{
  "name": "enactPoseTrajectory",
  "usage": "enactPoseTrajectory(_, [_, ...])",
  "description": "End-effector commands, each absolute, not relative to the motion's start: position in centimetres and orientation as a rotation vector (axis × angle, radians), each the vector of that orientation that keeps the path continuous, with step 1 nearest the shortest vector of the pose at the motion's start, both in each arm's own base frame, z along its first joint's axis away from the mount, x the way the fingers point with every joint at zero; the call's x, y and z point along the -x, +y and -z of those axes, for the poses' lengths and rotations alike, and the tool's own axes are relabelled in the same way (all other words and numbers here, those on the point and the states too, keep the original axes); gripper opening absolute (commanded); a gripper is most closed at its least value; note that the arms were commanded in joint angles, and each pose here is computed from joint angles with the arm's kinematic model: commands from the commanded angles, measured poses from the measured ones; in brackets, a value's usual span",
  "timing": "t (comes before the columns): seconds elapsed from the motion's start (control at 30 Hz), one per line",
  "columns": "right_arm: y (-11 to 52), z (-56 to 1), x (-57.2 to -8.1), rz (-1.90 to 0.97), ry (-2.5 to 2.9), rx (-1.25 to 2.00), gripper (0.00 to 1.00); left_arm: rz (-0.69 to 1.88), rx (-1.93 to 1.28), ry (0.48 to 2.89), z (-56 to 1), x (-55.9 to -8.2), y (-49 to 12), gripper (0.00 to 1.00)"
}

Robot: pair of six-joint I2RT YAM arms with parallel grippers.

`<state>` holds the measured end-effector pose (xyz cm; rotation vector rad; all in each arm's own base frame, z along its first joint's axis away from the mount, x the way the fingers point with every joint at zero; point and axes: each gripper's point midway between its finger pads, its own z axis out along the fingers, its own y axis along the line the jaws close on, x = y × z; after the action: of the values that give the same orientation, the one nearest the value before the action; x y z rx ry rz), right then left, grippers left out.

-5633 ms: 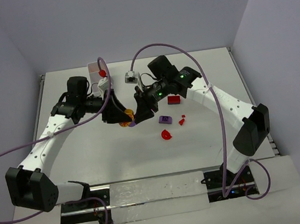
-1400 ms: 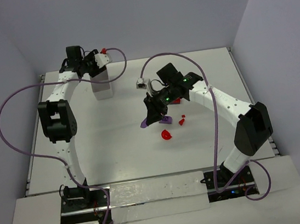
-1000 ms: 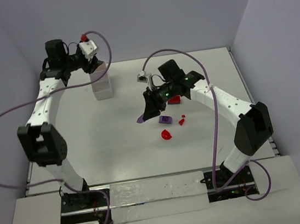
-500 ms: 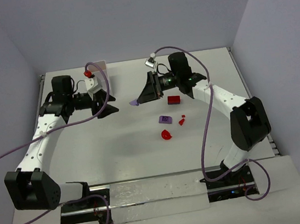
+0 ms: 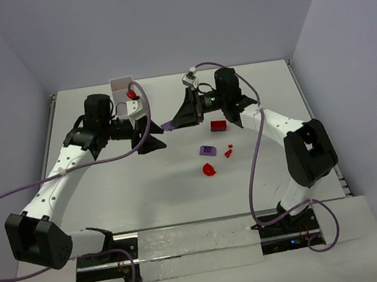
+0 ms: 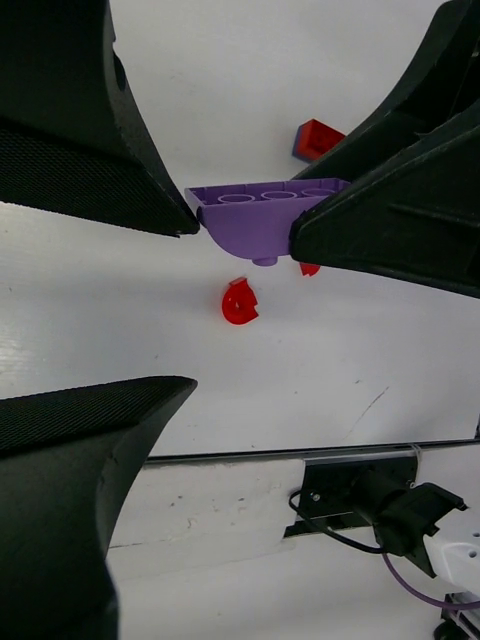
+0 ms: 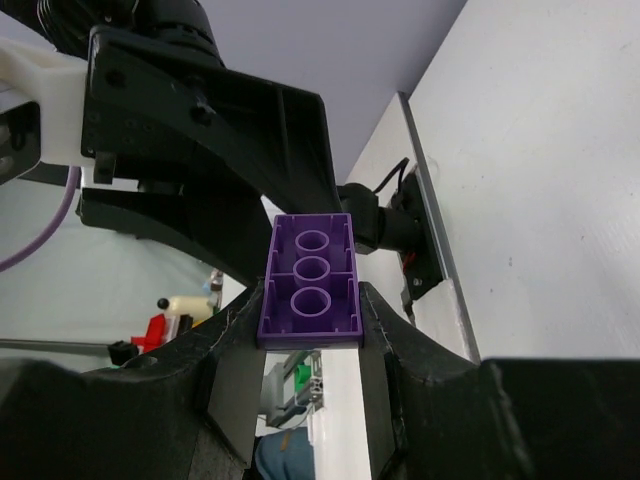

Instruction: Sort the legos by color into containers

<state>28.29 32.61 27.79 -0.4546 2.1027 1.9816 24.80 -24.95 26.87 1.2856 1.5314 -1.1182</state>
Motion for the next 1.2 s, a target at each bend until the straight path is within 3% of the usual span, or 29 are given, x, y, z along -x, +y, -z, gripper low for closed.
enactPoseTrajectory(0.0, [32.6,-28.6,-27.4,-2.027,2.064,0.504,0.00,1.077,-1.261,1.485,-28.9,-26.2,-26.2,0.63])
enactPoseTrajectory(0.27, [32.8,-28.6,-26.9,-2.045,2.066,0.519,0.00,1.008,-1.168,1.514,-29.8,-28.5,-26.6,0.53])
enactPoseTrajectory(0.77, [32.7,-27.8,-26.7,-2.044,2.092,0.504,0.00,0.933,-1.188,1.530,-29.2,-28.8,-26.0,0.63])
enactPoseTrajectory(1.17, [33.2,-27.9,-26.9,-2.085,2.099,0.490,0.00,1.062,-1.269,1.443,-30.1,-27.1,-28.1,0.56])
